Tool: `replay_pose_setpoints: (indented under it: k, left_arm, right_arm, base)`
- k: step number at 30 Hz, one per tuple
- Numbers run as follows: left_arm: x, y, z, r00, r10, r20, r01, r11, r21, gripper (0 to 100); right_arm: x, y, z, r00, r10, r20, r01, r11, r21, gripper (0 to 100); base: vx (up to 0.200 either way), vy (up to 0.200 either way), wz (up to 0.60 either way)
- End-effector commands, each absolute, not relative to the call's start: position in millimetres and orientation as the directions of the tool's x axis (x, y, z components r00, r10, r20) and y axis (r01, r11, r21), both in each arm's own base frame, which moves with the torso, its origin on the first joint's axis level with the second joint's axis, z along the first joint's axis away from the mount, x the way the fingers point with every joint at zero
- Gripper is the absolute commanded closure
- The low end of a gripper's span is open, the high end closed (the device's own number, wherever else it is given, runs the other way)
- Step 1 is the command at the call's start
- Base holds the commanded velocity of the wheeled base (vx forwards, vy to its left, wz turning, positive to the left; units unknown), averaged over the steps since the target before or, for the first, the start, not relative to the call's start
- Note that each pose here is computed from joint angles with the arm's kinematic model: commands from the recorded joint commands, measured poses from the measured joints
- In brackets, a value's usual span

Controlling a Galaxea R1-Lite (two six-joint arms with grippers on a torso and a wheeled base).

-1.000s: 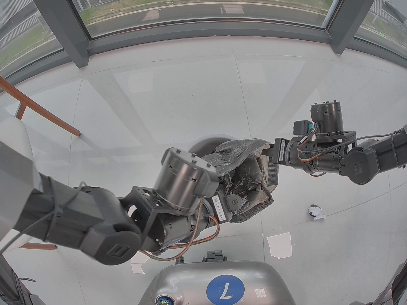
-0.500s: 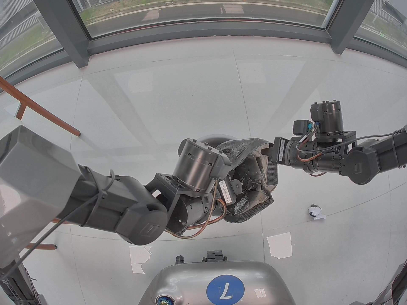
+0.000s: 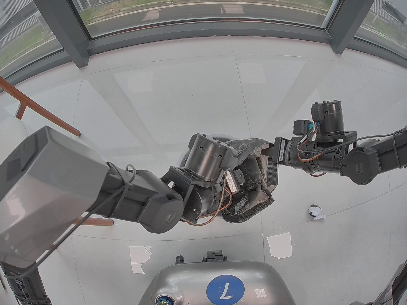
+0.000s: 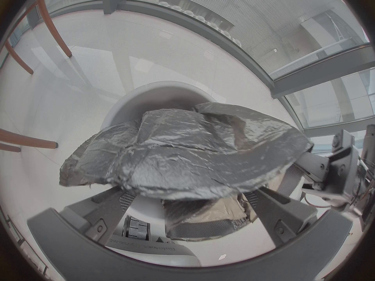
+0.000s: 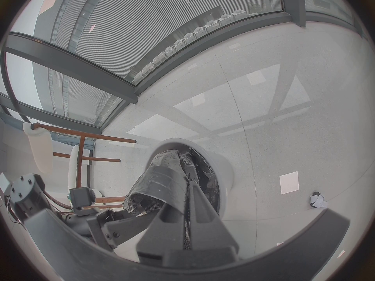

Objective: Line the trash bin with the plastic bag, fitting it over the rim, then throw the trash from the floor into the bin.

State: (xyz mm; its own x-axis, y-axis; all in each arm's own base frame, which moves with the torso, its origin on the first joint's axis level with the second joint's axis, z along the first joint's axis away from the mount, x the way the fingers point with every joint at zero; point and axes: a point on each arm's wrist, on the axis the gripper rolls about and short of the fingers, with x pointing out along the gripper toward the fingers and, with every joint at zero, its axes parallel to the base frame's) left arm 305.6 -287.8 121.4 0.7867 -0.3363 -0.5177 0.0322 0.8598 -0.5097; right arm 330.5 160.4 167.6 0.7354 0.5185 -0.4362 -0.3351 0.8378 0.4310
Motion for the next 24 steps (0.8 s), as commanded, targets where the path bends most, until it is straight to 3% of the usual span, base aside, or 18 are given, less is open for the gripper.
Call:
replay_pose_setpoints:
  k: [1,24]
  left_arm:
    - [316,-289,112,0.792,-0.313,-0.525,0.009,0.864,-0.503,0]
    - [333,-280,126,0.837,-0.268,-0.477,-0.023,0.853,-0.521,0]
  right_arm:
    - [330,160,168,0.735,0.520,-0.435,-0.336,0.837,0.432,100]
    - [329,161,166,0.731,0.521,-0.440,-0.336,0.837,0.432,100]
  base:
    - [0.000,0.000,0.00]
    - [0.000,0.000,0.00]
